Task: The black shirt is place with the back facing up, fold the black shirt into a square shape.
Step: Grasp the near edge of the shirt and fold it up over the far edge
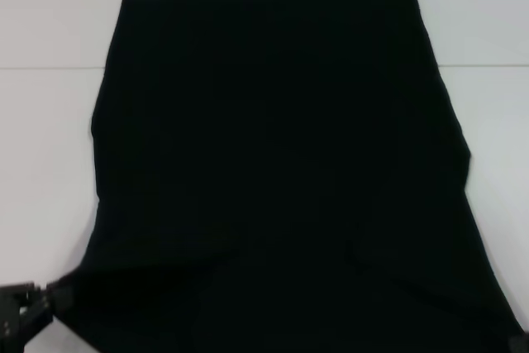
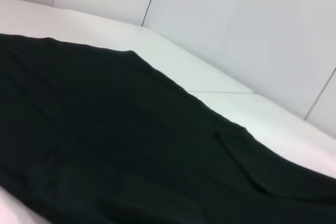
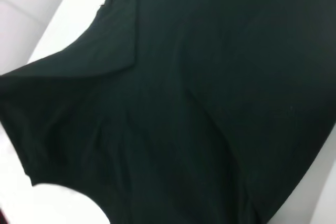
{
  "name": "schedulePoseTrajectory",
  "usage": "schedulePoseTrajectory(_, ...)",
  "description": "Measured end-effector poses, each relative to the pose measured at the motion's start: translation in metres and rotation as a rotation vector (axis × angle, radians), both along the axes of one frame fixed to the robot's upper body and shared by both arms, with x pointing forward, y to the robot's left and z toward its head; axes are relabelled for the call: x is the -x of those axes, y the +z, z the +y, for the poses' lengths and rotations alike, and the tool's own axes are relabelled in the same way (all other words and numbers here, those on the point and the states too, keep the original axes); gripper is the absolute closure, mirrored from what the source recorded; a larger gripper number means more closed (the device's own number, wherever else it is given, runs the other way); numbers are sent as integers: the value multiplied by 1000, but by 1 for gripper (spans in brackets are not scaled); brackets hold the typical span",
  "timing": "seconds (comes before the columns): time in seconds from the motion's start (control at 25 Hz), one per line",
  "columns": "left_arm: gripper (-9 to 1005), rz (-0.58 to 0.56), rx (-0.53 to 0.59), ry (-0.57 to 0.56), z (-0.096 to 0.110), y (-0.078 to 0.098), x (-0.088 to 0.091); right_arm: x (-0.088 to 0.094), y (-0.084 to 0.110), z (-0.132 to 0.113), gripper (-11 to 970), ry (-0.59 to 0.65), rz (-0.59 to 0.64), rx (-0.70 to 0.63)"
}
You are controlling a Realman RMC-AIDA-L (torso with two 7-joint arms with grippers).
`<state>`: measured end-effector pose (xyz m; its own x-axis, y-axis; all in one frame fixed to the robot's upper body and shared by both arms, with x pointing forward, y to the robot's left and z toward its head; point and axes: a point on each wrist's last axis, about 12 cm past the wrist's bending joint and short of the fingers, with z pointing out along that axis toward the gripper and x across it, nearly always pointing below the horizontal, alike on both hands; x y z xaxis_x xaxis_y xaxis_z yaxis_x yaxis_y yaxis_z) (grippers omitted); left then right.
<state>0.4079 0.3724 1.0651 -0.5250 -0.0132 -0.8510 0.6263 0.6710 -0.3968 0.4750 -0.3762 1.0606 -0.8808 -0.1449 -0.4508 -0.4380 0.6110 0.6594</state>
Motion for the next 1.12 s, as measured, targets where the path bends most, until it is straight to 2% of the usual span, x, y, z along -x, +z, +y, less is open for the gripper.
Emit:
schedulePoseTrajectory(0.24,940,68,39,1,0,-8,25,39,-2,-19,898,44,-11,-42)
schedulePoseTrajectory(0.32,941,71,48,5,-1,-9,26,43,-2,-22,898,34,-15,-45)
schedulePoseTrajectory(0.44,941,59,56,-3,-3,-8,19,37,2,-23,898,23,-38,-44)
schedulePoseTrajectory(0.48,941,33,51,-21,-5,-3,2,33,3,-23,898,19,-50,-43)
schedulePoseTrajectory(0.52,941,25,48,-24,-6,-1,-6,27,5,-22,898,12,-68,-41)
schedulePoseTrajectory(0.6,941,19,46,-27,-7,1,-11,14,10,-21,898,-4,-107,-38)
schedulePoseTrajectory(0.64,941,-8,36,-37,-10,10,-41,7,13,-20,898,-13,-126,-35)
schedulePoseTrajectory(0.68,942,-11,34,-36,-10,12,-48,-2,16,-18,898,-25,-152,-34)
schedulePoseTrajectory(0.8,942,-44,20,-55,-19,27,-95,-25,25,-12,898,-60,-218,-44)
schedulePoseTrajectory(0.96,942,-59,-36,-47,-31,42,-148,-54,37,-1,899,-103,-294,-51)
schedulePoseTrajectory(1.12,943,-51,-98,20,-43,51,-187,-92,45,12,899,-169,-347,4)
